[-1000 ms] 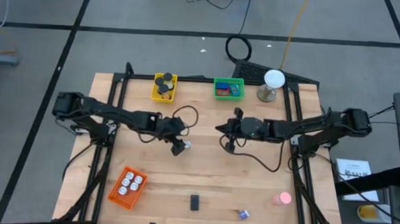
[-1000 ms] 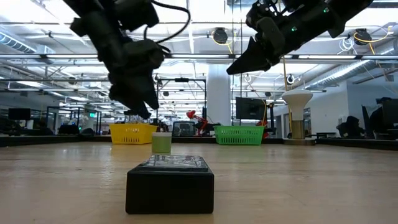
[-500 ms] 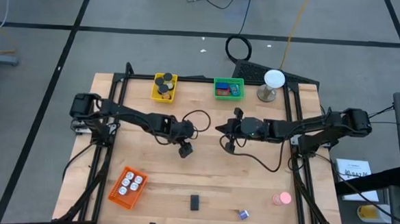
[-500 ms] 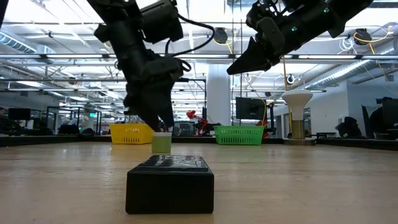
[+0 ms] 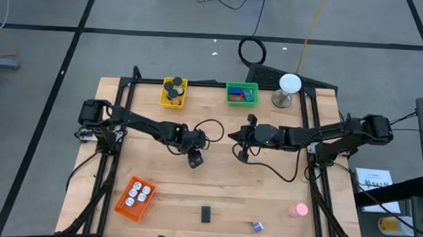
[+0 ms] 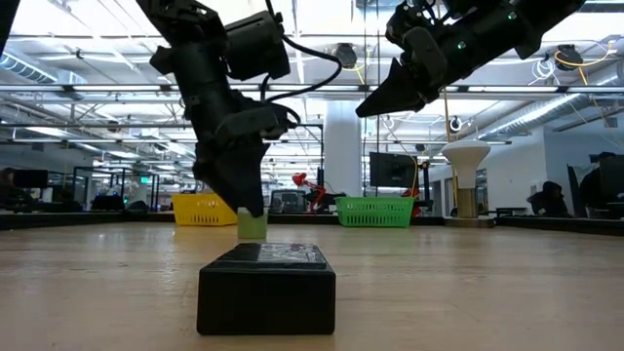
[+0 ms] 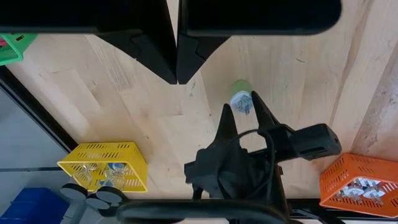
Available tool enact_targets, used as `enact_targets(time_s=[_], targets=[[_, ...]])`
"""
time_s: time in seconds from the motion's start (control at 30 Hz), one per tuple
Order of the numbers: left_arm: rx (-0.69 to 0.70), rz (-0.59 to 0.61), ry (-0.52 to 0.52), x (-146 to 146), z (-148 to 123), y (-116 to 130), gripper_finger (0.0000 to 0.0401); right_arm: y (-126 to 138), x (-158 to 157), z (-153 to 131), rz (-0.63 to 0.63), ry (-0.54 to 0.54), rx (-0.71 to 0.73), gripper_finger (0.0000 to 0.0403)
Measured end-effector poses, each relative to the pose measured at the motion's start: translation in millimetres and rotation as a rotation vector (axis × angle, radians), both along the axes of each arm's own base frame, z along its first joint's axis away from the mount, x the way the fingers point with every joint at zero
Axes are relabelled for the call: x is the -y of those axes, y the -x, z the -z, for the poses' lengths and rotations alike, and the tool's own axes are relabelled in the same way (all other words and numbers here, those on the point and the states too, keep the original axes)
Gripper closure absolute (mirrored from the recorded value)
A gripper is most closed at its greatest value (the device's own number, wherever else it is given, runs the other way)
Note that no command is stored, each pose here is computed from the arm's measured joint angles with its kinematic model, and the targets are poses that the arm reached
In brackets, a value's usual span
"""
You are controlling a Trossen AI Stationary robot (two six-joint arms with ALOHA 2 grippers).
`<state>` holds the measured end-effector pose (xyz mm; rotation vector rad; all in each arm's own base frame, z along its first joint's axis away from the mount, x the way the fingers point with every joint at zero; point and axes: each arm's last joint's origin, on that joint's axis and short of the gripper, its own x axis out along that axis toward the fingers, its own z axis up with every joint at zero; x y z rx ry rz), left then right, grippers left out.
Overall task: Pick & Place Office items
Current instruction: Put the green charger adapter into the orange bin
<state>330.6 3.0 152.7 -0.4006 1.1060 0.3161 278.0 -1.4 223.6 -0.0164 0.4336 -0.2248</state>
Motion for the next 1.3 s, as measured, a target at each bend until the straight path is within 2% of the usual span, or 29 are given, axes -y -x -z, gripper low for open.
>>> enact_targets(time_s=[0.3,0.4,0.5,0.73,0.87,1.1,1.3], targets=[[-0.019,0.090,-0.021,-7,-1,3,0.0266,0,-1,0,-0.002,0.000,-0.003,0.0402],[-0.028,0.115,-0.010,-11,-11,7,0.0267,0,-1,0,-0.002,0.000,-0.003,0.0402],[-0.032,0.163,-0.019,-10,-32,16,0.0267,0,-1,1,-0.002,0.000,-0.008,0.0402],[-0.032,0.305,-0.049,24,-104,70,0.0267,0,-1,1,-0.005,0.002,-0.014,0.0402],[-0.051,0.373,-0.037,48,-129,111,0.0267,0,-1,1,-0.006,0.002,-0.012,0.0403],[-0.111,0.498,0.017,94,-145,168,0.0267,0,-1,1,-0.005,0.000,-0.011,0.0403],[-0.080,0.576,-0.008,133,-142,185,0.0267,0,-1,1,-0.005,-0.001,-0.010,0.0403]])
